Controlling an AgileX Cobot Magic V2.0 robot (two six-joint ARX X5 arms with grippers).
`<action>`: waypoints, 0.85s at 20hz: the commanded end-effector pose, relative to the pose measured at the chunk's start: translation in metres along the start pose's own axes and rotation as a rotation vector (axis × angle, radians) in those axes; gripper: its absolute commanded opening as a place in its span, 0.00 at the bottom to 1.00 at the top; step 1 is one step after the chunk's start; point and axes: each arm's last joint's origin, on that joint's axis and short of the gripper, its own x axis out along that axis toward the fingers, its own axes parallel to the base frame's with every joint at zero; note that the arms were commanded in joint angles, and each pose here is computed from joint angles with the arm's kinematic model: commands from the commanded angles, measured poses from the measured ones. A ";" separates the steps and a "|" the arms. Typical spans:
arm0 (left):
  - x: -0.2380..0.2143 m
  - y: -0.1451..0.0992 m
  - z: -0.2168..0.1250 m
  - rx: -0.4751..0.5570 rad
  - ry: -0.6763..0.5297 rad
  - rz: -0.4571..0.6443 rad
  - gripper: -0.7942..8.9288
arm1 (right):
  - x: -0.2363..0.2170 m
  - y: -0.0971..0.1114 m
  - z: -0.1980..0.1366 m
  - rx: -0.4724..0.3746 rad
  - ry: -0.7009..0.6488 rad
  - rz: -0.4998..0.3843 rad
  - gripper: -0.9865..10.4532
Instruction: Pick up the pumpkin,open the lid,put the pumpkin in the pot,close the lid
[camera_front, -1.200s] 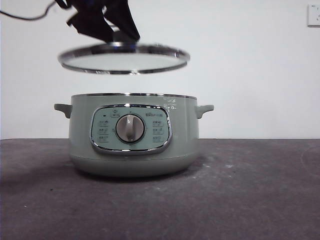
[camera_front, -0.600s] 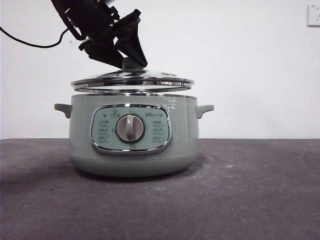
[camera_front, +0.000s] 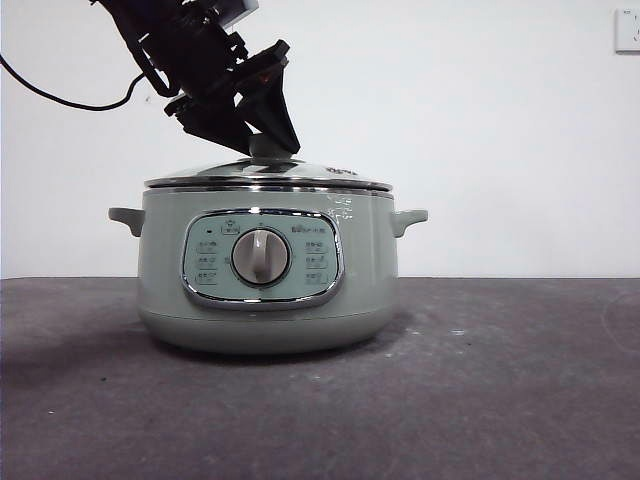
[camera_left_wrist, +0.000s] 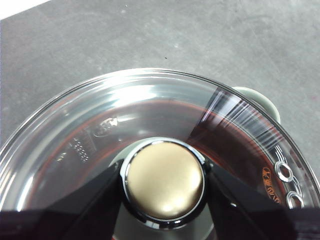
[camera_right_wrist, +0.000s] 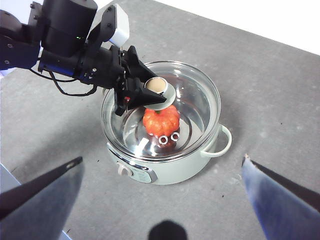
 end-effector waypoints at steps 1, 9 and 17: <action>-0.001 -0.002 0.006 0.007 -0.026 -0.009 0.07 | 0.000 0.000 0.000 -0.009 -0.006 0.000 0.64; -0.001 -0.002 0.001 -0.008 0.024 0.010 0.17 | 0.000 0.000 0.000 -0.009 -0.005 0.002 0.64; -0.005 -0.003 0.003 -0.008 0.020 0.010 0.61 | 0.000 0.000 -0.007 -0.002 0.068 0.004 0.64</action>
